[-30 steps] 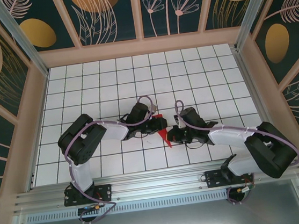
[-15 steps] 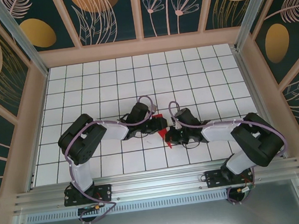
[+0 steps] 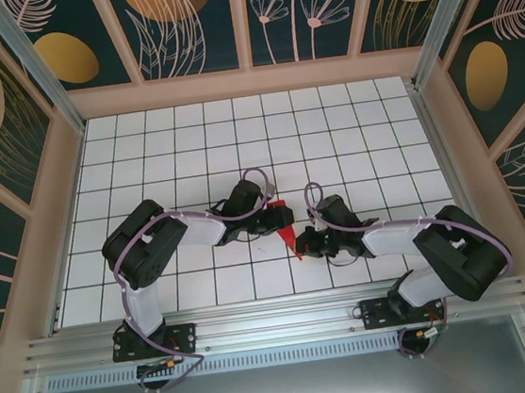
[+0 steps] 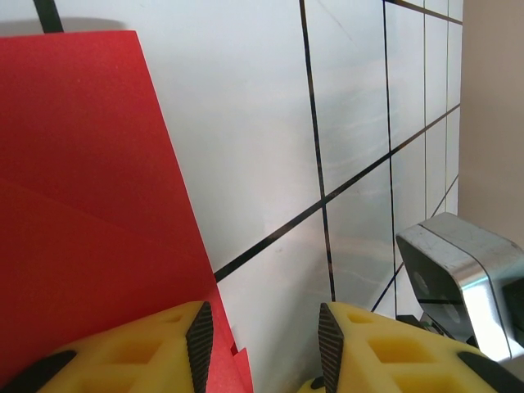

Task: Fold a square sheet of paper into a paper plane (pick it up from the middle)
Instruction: Fold the wing for the fifth time at the center of the table.

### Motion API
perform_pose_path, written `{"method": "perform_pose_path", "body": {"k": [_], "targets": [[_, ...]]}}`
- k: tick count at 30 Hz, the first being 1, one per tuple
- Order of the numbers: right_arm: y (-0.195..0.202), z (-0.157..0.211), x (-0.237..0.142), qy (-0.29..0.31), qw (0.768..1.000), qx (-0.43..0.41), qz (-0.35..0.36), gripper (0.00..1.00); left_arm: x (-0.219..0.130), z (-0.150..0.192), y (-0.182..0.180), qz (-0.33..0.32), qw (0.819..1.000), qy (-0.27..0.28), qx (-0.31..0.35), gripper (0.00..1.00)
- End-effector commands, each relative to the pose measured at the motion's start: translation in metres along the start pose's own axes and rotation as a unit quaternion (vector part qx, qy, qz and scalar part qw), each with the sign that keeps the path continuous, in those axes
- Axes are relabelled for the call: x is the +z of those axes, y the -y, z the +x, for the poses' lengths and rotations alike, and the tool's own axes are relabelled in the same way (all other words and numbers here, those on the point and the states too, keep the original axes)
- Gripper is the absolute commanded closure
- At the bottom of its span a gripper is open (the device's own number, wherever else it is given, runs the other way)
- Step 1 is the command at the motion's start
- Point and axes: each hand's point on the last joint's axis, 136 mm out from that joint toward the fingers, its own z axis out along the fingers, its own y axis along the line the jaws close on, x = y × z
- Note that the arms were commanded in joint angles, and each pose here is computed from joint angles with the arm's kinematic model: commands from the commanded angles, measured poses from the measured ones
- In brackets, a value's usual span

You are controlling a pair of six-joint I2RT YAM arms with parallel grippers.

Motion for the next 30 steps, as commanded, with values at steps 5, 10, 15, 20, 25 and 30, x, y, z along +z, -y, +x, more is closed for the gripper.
{"method": "perform_pose_path", "body": {"k": [5, 10, 15, 20, 25, 30], "targets": [[0.028, 0.035, -0.008, -0.062, 0.997, 0.003, 0.045, 0.99, 0.006, 0.017, -0.054, -0.086, 0.996, -0.022, -0.027, 0.59], [0.004, 0.013, -0.020, -0.022, 0.999, -0.015, 0.030, 0.99, 0.006, 0.017, -0.053, -0.084, 0.996, -0.024, -0.026, 0.59], [-0.033, -0.001, -0.029, -0.004, 0.999, -0.036, -0.025, 0.98, 0.006, 0.017, -0.053, -0.083, 0.996, -0.025, -0.027, 0.59], [-0.047, -0.003, -0.019, -0.014, 0.998, -0.048, -0.039, 0.98, 0.006, 0.017, -0.052, -0.082, 0.996, -0.025, -0.026, 0.59], [-0.032, 0.002, -0.001, -0.041, 0.998, -0.038, -0.011, 0.98, 0.007, 0.017, -0.051, -0.080, 0.996, -0.026, -0.026, 0.59], [-0.002, 0.015, 0.006, -0.056, 0.998, -0.020, 0.030, 0.98, 0.007, 0.018, -0.052, -0.082, 0.996, -0.028, -0.024, 0.59]]}}
